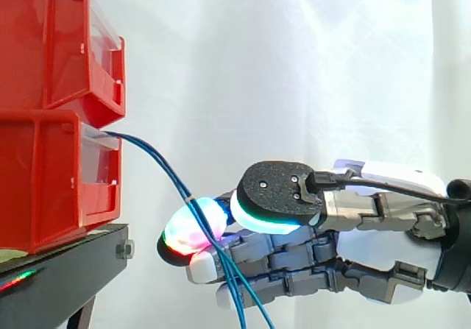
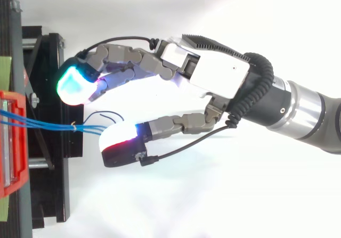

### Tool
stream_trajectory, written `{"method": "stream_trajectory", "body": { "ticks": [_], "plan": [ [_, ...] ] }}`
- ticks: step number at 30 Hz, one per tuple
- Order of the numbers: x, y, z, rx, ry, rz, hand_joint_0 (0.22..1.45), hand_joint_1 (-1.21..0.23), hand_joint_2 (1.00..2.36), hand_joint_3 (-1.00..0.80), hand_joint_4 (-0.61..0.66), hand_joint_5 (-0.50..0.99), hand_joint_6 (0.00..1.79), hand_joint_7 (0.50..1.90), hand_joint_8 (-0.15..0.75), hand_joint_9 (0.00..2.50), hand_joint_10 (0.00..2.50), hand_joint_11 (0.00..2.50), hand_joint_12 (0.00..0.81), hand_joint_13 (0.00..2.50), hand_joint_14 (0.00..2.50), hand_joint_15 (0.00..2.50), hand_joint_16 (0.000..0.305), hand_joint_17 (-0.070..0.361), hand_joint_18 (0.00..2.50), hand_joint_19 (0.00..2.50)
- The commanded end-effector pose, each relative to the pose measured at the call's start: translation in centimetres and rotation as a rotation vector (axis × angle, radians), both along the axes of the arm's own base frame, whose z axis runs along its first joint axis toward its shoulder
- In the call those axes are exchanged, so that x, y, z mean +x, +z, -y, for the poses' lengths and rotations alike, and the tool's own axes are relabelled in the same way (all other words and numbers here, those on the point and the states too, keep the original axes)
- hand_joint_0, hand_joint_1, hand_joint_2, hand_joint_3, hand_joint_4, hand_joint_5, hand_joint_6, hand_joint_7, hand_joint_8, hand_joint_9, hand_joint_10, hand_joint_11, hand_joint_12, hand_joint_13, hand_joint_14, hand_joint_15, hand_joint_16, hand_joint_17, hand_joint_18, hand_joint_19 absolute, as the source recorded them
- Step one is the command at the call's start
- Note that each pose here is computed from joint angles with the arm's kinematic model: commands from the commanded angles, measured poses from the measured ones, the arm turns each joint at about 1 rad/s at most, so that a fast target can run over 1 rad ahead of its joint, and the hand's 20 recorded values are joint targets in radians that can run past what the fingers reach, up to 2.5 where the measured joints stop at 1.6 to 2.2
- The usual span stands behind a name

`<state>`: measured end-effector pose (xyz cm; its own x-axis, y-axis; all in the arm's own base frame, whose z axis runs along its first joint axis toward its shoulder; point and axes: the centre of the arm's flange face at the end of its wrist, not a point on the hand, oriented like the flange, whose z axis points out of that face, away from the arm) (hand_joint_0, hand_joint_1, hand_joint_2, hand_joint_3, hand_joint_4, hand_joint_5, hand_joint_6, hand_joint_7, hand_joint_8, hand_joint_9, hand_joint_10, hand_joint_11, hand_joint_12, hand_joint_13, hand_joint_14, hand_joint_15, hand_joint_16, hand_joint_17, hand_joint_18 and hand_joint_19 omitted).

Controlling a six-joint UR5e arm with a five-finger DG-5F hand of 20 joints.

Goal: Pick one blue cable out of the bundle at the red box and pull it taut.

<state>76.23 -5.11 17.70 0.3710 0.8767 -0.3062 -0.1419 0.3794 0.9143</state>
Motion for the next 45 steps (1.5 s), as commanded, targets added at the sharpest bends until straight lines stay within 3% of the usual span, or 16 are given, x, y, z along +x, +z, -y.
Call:
{"method": "stream_trajectory", "body": {
  "ticks": [1, 4, 9, 16, 17, 18, 21, 24, 36, 39, 43, 45],
  "plan": [
    [0.3, 0.3, -0.4, -0.001, 0.004, 0.003, 0.57, -0.79, 1.02, -0.20, 0.23, -0.14, 0.69, 1.19, 0.335, 0.41, 0.01, 0.24, 0.407, 0.33, 0.00, 0.08, 0.058, 0.131, 0.43, 0.26],
    [0.3, 0.3, -0.5, -0.004, 0.005, 0.002, 0.57, -0.79, 1.02, -0.24, 0.24, -0.15, 0.71, 1.17, 0.339, 0.41, 0.01, 0.25, 0.409, 0.33, 0.00, 0.09, 0.058, 0.131, 0.43, 0.27],
    [0.3, 0.4, -0.5, -0.006, 0.004, 0.002, 0.54, -0.78, 1.00, -0.49, 0.26, -0.14, 0.72, 1.13, 0.356, 0.45, 0.01, 0.28, 0.421, 0.36, 0.00, 0.10, 0.060, 0.135, 0.46, 0.28],
    [0.8, 1.2, -0.9, -0.024, 0.002, 0.015, 0.53, -0.79, 1.00, -0.50, 0.22, -0.10, 0.69, 1.13, 0.354, 0.58, 0.01, 0.32, 0.423, 0.39, 0.00, 0.10, 0.060, 0.134, 0.48, 0.27],
    [0.8, 1.1, -1.0, -0.033, 0.001, 0.011, 0.53, -0.80, 1.00, -0.50, 0.21, -0.10, 0.69, 1.13, 0.354, 0.63, 0.01, 0.38, 0.421, 0.40, 0.00, 0.10, 0.059, 0.134, 0.48, 0.28],
    [0.8, 1.1, -1.3, -0.045, 0.001, 0.005, 0.53, -0.80, 1.00, -0.50, 0.19, -0.10, 0.64, 1.23, 0.355, 0.76, 0.01, 0.62, 0.422, 0.42, 0.00, 0.13, 0.059, 0.133, 0.49, 0.27],
    [0.9, 0.4, -1.4, -0.048, 0.004, -0.002, 0.53, -0.80, 1.00, -0.50, 0.20, -0.10, 0.56, 1.30, 0.364, 0.99, 0.01, 1.28, 0.438, 0.49, 0.01, 0.20, 0.059, 0.133, 0.52, 0.28],
    [0.8, -0.4, -1.5, -0.047, 0.008, -0.011, 0.53, -0.81, 1.00, -0.50, 0.22, -0.10, 0.54, 1.31, 0.347, 1.03, 0.00, 1.62, 0.441, 0.51, 0.01, 0.23, 0.059, 0.133, 0.53, 0.30],
    [0.9, -0.3, -1.4, -0.044, 0.006, -0.009, 0.55, -0.77, 1.00, -0.50, 0.20, -0.08, 0.50, 1.37, 0.355, 1.05, 0.00, 1.62, 0.436, 0.54, 0.01, 0.23, 0.059, 0.132, 0.56, 0.32],
    [0.9, -0.3, -1.5, -0.045, 0.004, -0.009, 0.55, -0.76, 1.00, -0.50, 0.23, -0.08, 0.50, 1.33, 0.362, 1.05, 0.01, 1.48, 0.434, 0.54, 0.01, 0.22, 0.058, 0.131, 0.57, 0.33],
    [1.0, -0.2, -1.7, -0.064, -0.008, -0.007, 0.55, -0.74, 1.00, -0.50, 0.25, -0.08, 0.50, 1.27, 0.369, 1.01, 0.01, 1.33, 0.432, 0.54, 0.01, 0.22, 0.058, 0.130, 0.56, 0.33],
    [1.3, -0.8, -1.8, -0.082, -0.031, -0.011, 0.55, -0.74, 1.00, -0.50, 0.25, -0.08, 0.50, 1.24, 0.374, 1.02, 0.01, 1.30, 0.431, 0.54, 0.01, 0.22, 0.058, 0.130, 0.57, 0.33]
  ]
}}
